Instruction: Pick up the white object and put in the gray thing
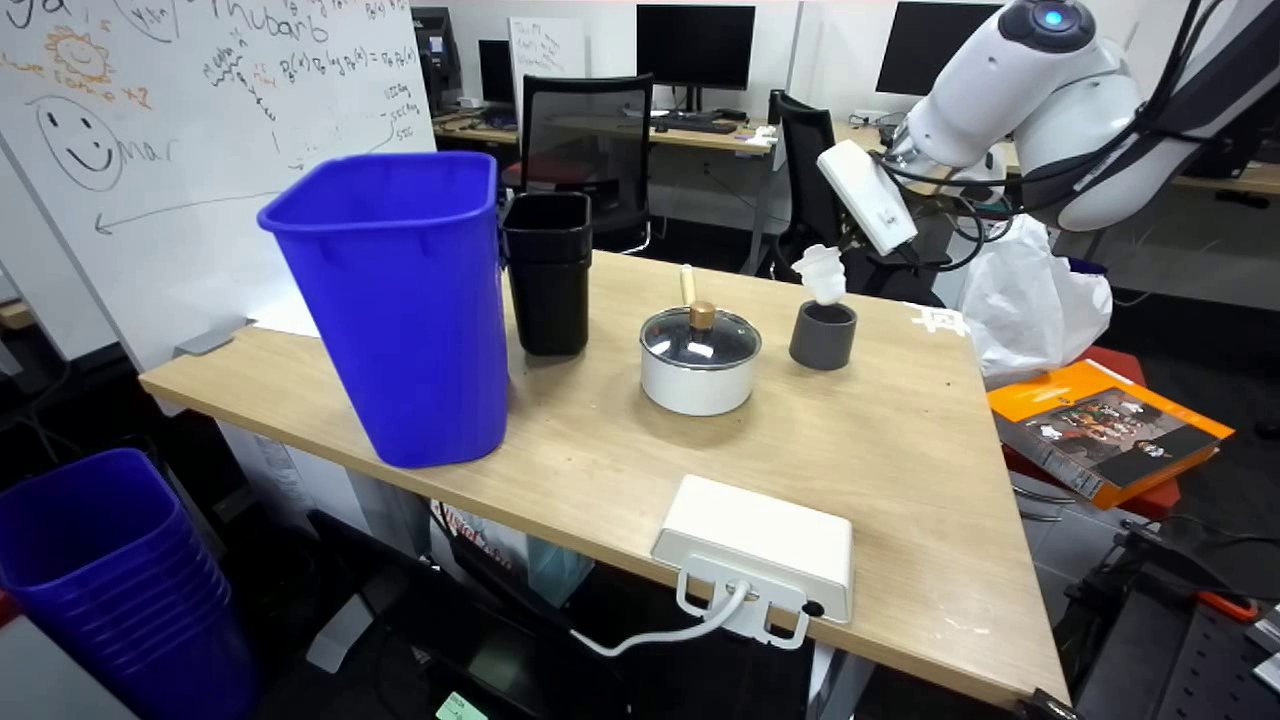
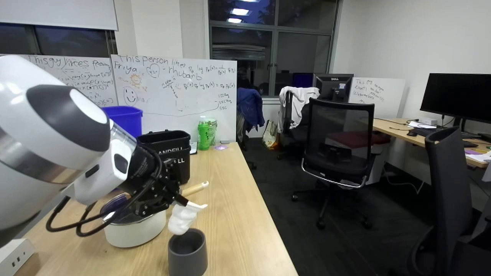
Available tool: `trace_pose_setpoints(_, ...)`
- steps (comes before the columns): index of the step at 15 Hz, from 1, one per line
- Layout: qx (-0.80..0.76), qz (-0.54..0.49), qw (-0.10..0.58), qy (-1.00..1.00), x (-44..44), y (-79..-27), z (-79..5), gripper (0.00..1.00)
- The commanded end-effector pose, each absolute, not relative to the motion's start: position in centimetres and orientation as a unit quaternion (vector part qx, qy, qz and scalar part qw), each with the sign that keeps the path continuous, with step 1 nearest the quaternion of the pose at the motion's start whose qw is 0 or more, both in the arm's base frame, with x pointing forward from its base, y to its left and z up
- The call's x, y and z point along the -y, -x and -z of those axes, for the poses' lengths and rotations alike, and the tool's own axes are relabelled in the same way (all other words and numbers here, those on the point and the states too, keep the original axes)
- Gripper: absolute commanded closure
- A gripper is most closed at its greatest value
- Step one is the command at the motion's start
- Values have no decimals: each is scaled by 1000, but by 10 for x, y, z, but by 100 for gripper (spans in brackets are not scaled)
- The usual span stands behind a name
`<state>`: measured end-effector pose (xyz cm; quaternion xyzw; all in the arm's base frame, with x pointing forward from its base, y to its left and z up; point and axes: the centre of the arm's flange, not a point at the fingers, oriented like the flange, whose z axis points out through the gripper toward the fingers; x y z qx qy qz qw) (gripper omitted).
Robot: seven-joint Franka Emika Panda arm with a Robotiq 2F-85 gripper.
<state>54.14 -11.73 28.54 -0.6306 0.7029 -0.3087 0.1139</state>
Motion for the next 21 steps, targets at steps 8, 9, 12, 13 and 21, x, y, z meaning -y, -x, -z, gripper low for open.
trace_pose_setpoints(8, -707, 300, 110, 631, 116, -535, -267, 99)
trace_pose_setpoints(9, -707, 299, 111, 631, 116, -535, -265, 99)
trace_pose_setpoints(12, -707, 299, 112, 631, 116, -535, -265, 99)
trace_pose_setpoints(13, -707, 299, 112, 631, 117, -535, -265, 99)
trace_pose_setpoints(21, -706, 306, 112, 629, 119, -535, -261, 100)
